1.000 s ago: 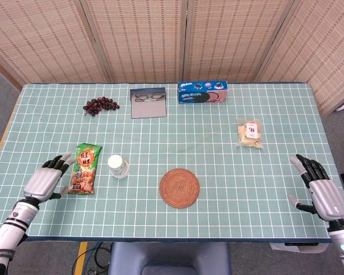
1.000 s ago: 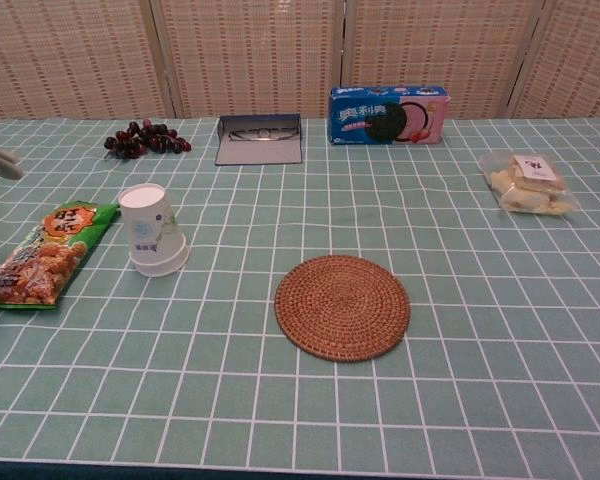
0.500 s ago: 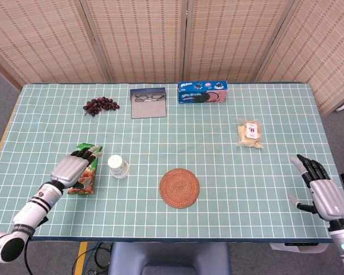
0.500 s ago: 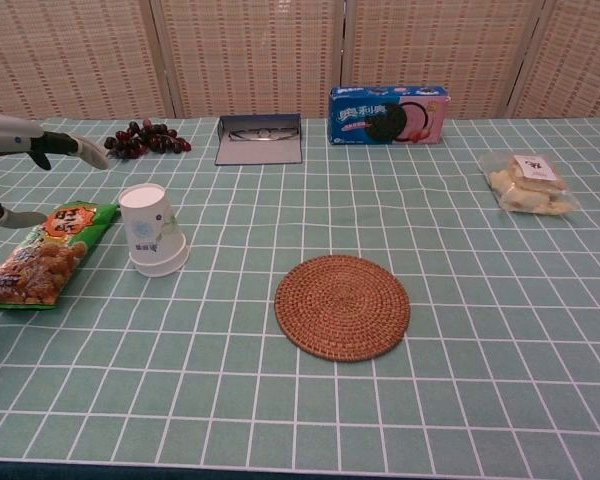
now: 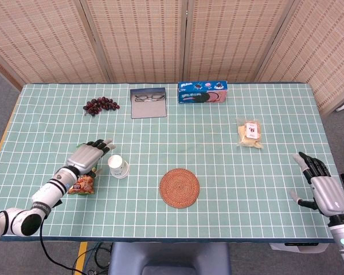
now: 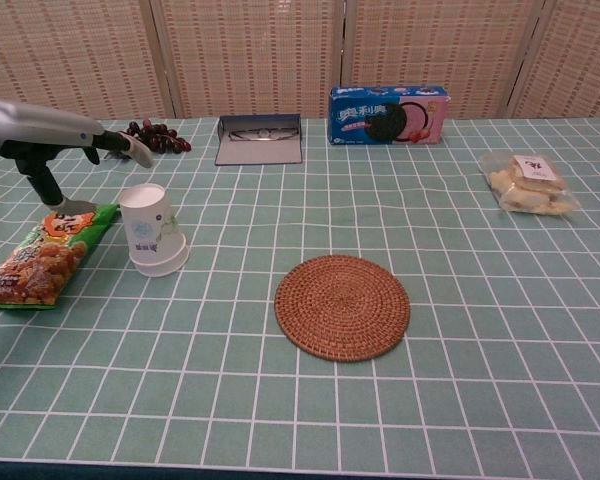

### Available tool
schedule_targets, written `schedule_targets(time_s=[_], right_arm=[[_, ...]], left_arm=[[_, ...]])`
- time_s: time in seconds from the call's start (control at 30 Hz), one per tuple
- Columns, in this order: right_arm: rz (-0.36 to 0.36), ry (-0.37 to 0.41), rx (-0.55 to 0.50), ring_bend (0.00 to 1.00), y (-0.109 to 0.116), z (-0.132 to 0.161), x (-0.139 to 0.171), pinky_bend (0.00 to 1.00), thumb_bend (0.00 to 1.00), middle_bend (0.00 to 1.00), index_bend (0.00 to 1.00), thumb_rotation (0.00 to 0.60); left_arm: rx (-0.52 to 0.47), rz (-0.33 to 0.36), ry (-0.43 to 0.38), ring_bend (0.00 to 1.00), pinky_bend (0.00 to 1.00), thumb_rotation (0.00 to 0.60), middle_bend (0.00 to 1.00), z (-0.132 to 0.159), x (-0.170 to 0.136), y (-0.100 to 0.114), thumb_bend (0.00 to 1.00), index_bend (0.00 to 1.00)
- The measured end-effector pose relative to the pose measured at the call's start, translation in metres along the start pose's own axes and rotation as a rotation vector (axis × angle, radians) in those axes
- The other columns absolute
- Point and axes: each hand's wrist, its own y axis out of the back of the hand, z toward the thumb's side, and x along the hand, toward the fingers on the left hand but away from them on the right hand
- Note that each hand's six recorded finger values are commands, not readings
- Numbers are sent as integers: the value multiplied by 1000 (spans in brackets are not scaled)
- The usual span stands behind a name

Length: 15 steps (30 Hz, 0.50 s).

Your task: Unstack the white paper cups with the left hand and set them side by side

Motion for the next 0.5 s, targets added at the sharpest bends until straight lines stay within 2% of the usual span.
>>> schedule_targets(time_s=[0.2,0.37,0.5], right_arm=[[-39,52,-49,0,8,5,0,0,252,0,0,600],[-95,115,-115,0,23,6,8,0,251,0,0,600],[-110,111,-106,0,27,2,12,0,251,0,0,600]], left_arm=[[5,-16,-11,0,133,600,0,6,8,1,405,97],[5,-21,-8,0,134,600,0,8,7,-1,406,102],[14,-25,-7,0,133,600,0,12,5,0,406,105]])
